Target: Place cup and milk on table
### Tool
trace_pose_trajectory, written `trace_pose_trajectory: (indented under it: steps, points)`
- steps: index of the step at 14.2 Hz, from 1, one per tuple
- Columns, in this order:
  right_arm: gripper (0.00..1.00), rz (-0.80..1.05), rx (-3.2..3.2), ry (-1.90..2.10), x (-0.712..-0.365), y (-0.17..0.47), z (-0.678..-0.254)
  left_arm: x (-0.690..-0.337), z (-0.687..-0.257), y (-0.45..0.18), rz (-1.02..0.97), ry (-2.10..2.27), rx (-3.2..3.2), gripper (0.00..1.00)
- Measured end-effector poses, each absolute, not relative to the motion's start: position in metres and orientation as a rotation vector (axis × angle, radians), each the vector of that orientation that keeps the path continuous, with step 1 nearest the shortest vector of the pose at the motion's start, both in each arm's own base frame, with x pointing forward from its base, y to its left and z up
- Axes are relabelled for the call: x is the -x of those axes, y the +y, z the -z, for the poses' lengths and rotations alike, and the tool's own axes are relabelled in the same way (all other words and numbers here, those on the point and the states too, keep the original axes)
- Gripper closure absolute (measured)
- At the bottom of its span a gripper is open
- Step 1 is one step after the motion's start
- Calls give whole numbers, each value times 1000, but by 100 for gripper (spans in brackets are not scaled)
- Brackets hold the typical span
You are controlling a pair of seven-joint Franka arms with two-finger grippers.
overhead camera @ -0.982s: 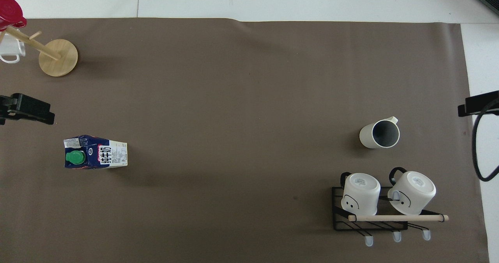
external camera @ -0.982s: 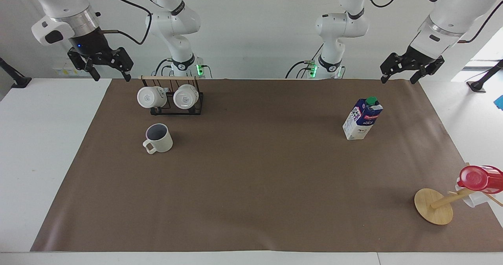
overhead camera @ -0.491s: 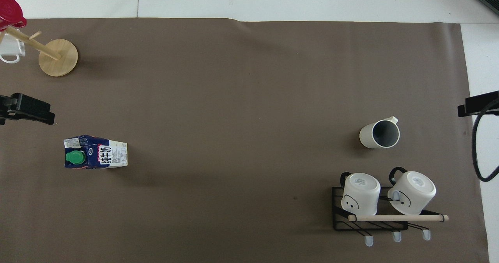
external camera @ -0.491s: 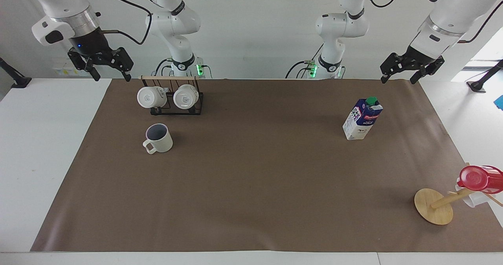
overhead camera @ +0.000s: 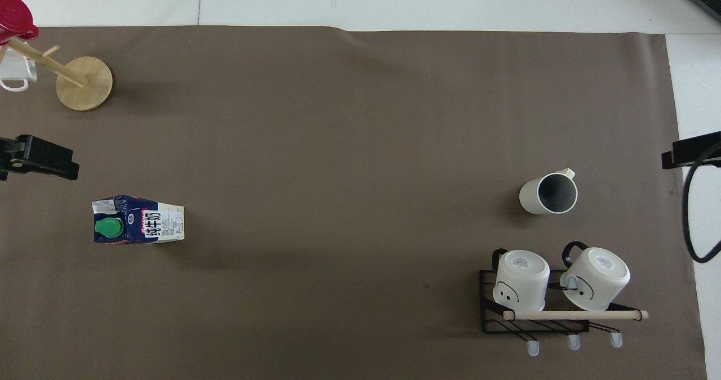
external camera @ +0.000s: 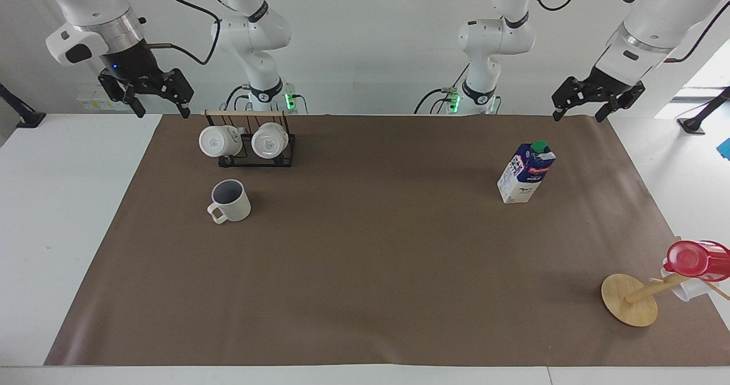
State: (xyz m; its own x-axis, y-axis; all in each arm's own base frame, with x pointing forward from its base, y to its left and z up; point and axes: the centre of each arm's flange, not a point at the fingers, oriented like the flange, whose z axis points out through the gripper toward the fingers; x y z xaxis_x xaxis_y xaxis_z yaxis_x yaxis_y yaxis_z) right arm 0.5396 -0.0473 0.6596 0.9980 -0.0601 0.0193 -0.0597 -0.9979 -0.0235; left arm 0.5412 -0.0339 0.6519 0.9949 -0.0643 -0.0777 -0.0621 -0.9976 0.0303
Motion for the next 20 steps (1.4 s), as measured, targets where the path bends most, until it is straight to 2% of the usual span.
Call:
trace_pose_trajectory:
  steps: [20]
  points:
    - [0,-4,3114,94,-534,-48,-657,-541,-652,-34,123,-99,-3110,0]
